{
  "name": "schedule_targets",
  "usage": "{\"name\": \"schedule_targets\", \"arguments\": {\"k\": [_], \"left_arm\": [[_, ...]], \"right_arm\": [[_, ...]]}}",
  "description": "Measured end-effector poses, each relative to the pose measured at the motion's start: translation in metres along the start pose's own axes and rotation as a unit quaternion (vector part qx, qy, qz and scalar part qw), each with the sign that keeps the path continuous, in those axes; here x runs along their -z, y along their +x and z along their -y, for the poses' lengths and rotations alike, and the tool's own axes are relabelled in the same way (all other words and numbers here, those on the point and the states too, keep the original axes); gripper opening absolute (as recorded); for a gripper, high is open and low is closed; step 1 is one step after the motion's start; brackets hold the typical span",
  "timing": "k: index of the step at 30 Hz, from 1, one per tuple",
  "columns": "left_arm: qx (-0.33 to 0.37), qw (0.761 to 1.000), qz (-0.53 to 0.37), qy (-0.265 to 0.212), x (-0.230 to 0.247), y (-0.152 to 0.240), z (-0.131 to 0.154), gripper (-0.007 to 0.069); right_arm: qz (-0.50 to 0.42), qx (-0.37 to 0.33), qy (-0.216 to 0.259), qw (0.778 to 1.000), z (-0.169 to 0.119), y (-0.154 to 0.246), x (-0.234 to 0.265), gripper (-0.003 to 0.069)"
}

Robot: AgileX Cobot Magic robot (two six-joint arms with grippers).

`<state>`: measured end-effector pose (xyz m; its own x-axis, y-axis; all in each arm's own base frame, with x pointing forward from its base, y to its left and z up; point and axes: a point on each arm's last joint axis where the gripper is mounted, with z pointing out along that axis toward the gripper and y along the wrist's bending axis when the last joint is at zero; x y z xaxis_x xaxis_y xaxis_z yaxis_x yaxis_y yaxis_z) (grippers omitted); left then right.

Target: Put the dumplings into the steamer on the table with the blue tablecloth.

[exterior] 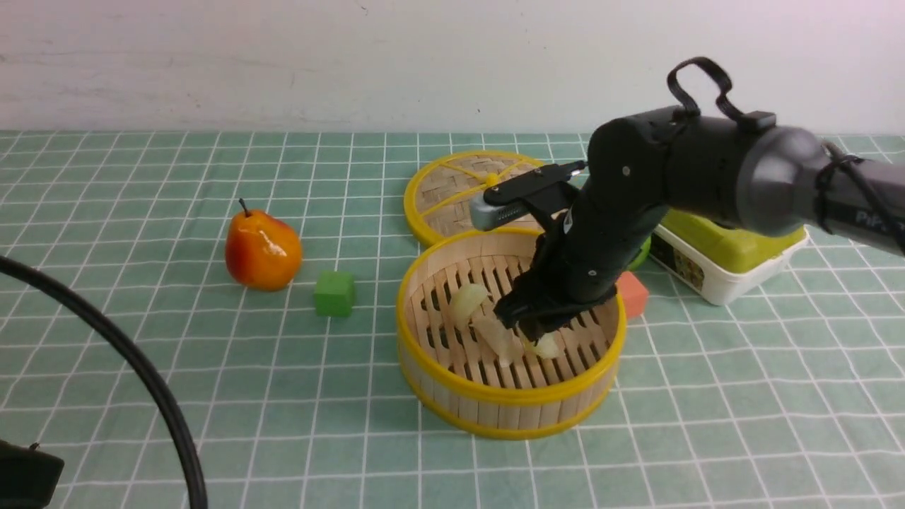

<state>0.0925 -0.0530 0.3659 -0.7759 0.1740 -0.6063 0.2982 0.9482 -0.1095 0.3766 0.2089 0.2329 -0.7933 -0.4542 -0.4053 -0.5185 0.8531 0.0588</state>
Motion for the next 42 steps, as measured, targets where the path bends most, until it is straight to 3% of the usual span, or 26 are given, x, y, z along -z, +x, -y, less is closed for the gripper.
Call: {"name": "schedule_targets", "arguments": {"k": [7,16,18,19,21,23,30,36,42], "left_arm": [[0.029,0.995,0.094,0.029,0.025,0.032,-0.013,0.0039],[0.090,0.972,0.207,0.070,0.016,0.087,-0.031,0.0048],[0.091,0.963,0.239,0.085,0.012,0.094,-0.032,0.0049],[0.088,0.952,0.276,0.101,0.006,0.099,-0.032,0.0049],[0.087,0.950,0.281,0.103,0.002,0.100,-0.032,0.0049],[0.081,0.942,0.304,0.112,-0.007,0.102,-0.031,0.0053],[0.077,0.943,0.304,0.112,-0.020,0.104,-0.030,0.0057],[0.077,0.945,0.298,0.109,-0.021,0.105,-0.031,0.0060],[0.077,0.946,0.296,0.108,-0.022,0.106,-0.031,0.0068]], "right_arm": [[0.072,0.007,0.009,0.997,-0.005,0.005,0.078,0.0296],[0.187,-0.022,-0.016,0.982,-0.014,0.056,0.128,0.0046],[0.237,-0.031,-0.023,0.971,-0.016,0.070,0.144,-0.0005],[0.301,-0.037,-0.027,0.952,-0.018,0.093,0.167,-0.0021],[0.322,-0.039,-0.029,0.945,-0.019,0.102,0.174,-0.0022],[0.383,-0.049,-0.033,0.922,-0.020,0.135,0.196,-0.0022],[0.476,-0.041,-0.033,0.878,-0.024,0.213,0.228,-0.0022],[0.508,-0.037,-0.037,0.860,-0.026,0.235,0.241,-0.0020],[0.512,-0.035,-0.037,0.858,-0.026,0.237,0.243,-0.0017]]}}
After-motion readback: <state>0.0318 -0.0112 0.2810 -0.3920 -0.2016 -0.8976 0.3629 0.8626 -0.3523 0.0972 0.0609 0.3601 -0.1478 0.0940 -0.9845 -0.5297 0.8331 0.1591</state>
